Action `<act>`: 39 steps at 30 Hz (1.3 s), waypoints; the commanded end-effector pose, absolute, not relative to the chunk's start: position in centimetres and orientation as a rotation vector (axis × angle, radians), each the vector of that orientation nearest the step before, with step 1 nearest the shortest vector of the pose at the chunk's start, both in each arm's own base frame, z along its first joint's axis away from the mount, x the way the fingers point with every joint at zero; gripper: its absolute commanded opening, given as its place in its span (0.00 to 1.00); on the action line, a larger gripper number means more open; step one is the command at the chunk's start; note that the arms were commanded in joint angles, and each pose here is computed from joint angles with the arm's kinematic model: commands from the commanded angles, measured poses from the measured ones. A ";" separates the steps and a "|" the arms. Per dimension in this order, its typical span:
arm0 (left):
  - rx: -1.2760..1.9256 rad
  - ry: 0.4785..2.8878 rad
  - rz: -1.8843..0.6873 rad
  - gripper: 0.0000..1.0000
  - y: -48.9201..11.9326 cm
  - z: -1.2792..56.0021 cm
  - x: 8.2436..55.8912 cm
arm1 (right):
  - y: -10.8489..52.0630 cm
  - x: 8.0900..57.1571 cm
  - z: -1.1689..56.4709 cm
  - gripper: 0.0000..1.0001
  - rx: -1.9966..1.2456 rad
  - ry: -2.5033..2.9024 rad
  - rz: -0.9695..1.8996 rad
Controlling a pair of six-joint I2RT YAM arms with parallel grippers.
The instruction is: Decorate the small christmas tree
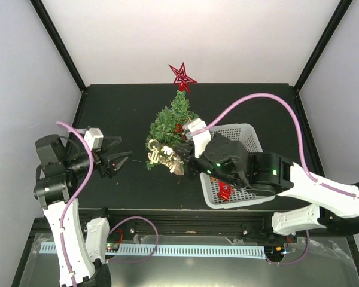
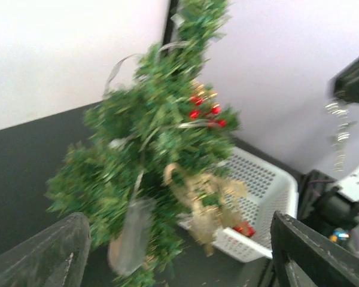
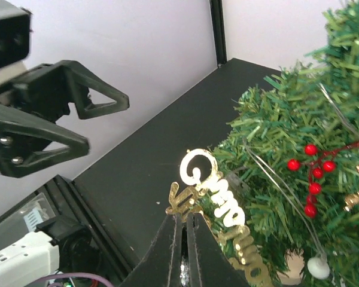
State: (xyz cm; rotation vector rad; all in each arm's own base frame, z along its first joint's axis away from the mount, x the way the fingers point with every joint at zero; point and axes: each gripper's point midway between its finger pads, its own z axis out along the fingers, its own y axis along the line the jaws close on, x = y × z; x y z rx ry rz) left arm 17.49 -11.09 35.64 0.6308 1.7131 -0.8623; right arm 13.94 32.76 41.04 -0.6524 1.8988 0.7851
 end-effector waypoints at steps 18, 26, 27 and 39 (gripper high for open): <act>0.841 1.518 -1.307 0.73 -14.5 37.1 12.5 | 43.0 14.4 43.8 0.01 -0.706 1.842 0.907; 0.843 1.517 -1.303 0.70 -14.6 36.9 12.3 | 44.3 14.1 43.9 0.01 -0.705 1.846 0.964; 0.841 1.517 -1.303 0.68 -14.6 36.9 12.3 | 44.4 14.1 44.0 0.01 -0.704 1.845 0.965; 0.853 1.511 -1.303 0.48 -14.6 37.0 12.1 | 46.4 14.2 43.3 0.01 -0.726 1.862 0.968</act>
